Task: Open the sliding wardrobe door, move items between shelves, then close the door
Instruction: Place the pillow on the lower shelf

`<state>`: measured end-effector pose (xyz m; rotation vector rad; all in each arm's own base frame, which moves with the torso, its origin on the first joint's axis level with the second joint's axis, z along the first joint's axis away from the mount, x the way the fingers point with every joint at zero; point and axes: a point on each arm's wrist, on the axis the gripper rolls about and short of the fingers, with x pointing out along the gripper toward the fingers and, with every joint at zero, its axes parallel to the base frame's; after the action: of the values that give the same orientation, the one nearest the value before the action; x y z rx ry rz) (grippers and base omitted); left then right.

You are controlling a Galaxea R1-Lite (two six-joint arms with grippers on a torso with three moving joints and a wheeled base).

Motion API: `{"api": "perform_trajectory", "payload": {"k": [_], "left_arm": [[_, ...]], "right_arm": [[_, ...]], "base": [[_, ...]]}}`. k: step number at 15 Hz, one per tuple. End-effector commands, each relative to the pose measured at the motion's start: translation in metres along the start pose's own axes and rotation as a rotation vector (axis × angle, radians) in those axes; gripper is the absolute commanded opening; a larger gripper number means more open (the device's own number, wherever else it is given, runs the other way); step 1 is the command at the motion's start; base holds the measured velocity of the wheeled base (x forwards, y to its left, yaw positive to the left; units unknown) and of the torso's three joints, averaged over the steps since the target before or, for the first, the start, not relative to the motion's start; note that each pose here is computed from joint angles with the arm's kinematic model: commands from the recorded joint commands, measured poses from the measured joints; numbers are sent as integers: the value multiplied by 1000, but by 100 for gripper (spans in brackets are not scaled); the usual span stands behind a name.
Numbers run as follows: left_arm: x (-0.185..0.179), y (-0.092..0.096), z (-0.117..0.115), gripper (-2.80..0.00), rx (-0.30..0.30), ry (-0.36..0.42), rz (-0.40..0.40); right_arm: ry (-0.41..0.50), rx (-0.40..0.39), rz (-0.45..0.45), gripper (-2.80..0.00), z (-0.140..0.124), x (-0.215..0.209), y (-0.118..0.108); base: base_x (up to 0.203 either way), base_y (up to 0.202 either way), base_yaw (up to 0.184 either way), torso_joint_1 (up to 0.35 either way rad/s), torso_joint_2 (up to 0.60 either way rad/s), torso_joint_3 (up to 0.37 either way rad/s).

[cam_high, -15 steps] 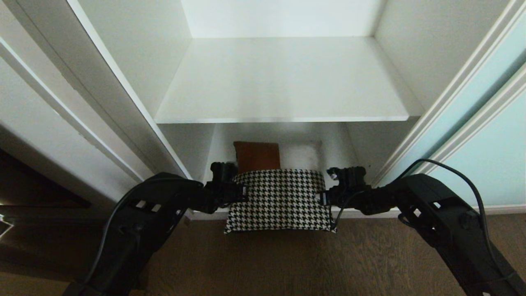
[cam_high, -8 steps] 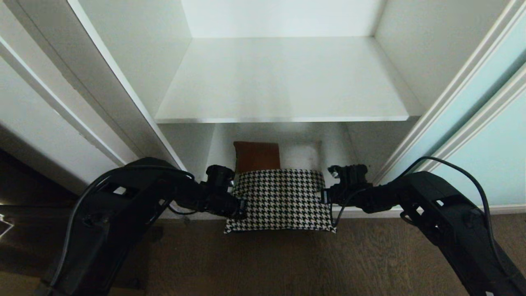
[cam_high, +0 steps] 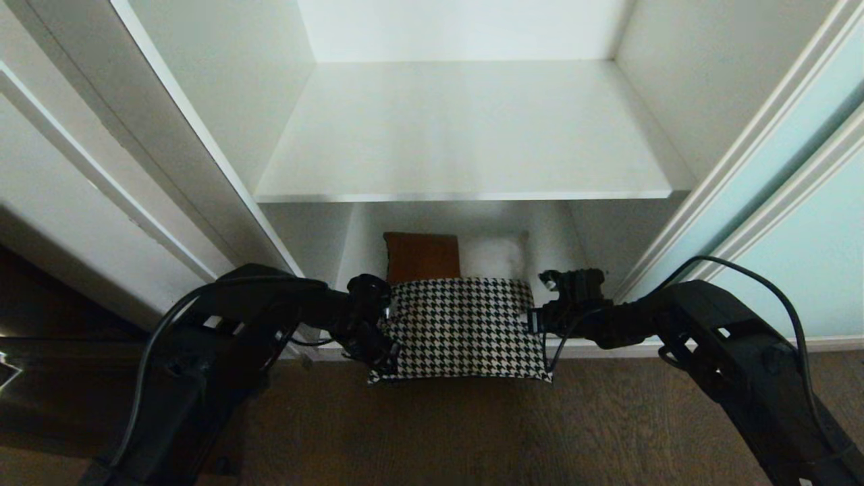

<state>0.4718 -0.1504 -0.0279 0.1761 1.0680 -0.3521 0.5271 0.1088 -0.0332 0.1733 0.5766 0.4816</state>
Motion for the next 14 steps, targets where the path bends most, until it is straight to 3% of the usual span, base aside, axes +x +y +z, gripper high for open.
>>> {"api": "perform_trajectory", "payload": {"k": [1,3,7,14], "left_arm": [[15,0,-6,-280,90,39,1],[16,-1,-1,-280,119,-18,8],[23,-6,20,-280,169,-249,68],[29,-8,33,-280,186,-448,140]], "right_arm": [[-6,-1,4,-280,3,-1,1],[-8,0,3,-280,4,-2,1],[-15,1,0,-280,8,-6,0],[-49,-3,-44,-280,8,-4,0]], "base": [[0,0,0,0,0,0],[0,0,0,0,0,0],[0,0,0,0,0,0],[0,0,0,0,0,0]]}}
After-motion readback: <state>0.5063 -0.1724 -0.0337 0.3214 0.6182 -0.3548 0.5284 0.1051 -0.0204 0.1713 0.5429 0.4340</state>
